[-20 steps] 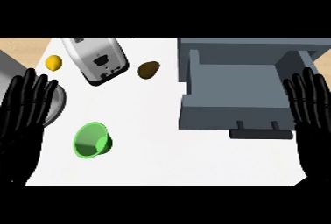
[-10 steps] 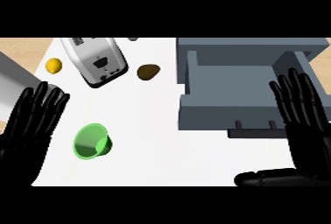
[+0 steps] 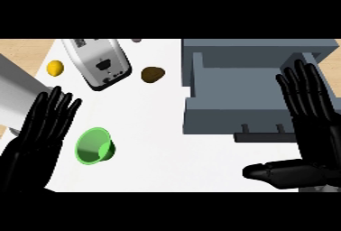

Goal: Pick up the cup, place it into the drawer and close the drawer

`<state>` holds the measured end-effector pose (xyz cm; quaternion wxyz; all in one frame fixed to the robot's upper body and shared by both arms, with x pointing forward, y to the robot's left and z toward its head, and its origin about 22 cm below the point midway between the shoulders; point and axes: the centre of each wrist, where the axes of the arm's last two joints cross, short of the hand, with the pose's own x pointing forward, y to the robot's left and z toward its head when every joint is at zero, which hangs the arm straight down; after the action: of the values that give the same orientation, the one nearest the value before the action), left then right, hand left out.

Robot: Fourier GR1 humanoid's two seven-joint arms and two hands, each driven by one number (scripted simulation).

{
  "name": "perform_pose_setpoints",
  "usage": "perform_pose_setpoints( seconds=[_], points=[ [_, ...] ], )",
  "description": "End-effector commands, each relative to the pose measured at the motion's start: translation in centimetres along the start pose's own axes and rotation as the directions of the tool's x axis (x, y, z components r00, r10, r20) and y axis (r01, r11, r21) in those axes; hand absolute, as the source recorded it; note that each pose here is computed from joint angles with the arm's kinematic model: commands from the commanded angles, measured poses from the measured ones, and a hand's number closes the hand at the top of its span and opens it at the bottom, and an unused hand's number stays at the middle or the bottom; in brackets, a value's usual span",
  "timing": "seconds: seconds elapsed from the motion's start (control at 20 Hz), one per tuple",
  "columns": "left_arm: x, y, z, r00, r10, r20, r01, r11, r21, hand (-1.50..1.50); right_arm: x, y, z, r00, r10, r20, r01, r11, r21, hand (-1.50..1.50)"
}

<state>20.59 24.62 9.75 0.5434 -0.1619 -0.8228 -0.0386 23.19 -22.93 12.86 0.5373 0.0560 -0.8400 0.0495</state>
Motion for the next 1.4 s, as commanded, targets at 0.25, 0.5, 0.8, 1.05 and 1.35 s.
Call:
perform_pose_setpoints(
  seconds=[0.25, 0.5, 0.8, 1.05, 1.35],
  points=[
    [-0.7, -0.6, -0.1, 0.999, -0.019, -0.045, 0.020, 0.999, 0.033, -1.50, -0.1, -0.6, 1.1, 1.000, 0.004, 0.018, -0.004, 1.000, -0.002, -1.50],
    [-2.1, 2.9, 2.5, 0.996, -0.017, -0.083, 0.022, 0.998, 0.063, -1.50, 0.4, 1.4, 0.9, 1.000, 0.004, 0.017, -0.003, 1.000, -0.026, -1.50],
    [-1.9, 2.1, 3.6, 0.989, -0.041, -0.144, 0.052, 0.996, 0.076, -1.50, 1.2, -0.3, 1.0, 1.000, 0.006, 0.015, -0.006, 1.000, 0.015, -1.50],
    [-4.6, 5.3, 4.2, 0.983, -0.064, -0.169, 0.085, 0.990, 0.116, -1.50, 1.1, -0.4, 1.0, 1.000, 0.004, 0.011, -0.003, 1.000, -0.018, -1.50],
    [-7.6, 6.0, 4.0, 0.975, -0.083, -0.207, 0.117, 0.980, 0.161, -1.50, 1.8, -0.6, 0.6, 1.000, -0.008, 0.011, 0.008, 1.000, -0.011, -1.50]
  ],
)
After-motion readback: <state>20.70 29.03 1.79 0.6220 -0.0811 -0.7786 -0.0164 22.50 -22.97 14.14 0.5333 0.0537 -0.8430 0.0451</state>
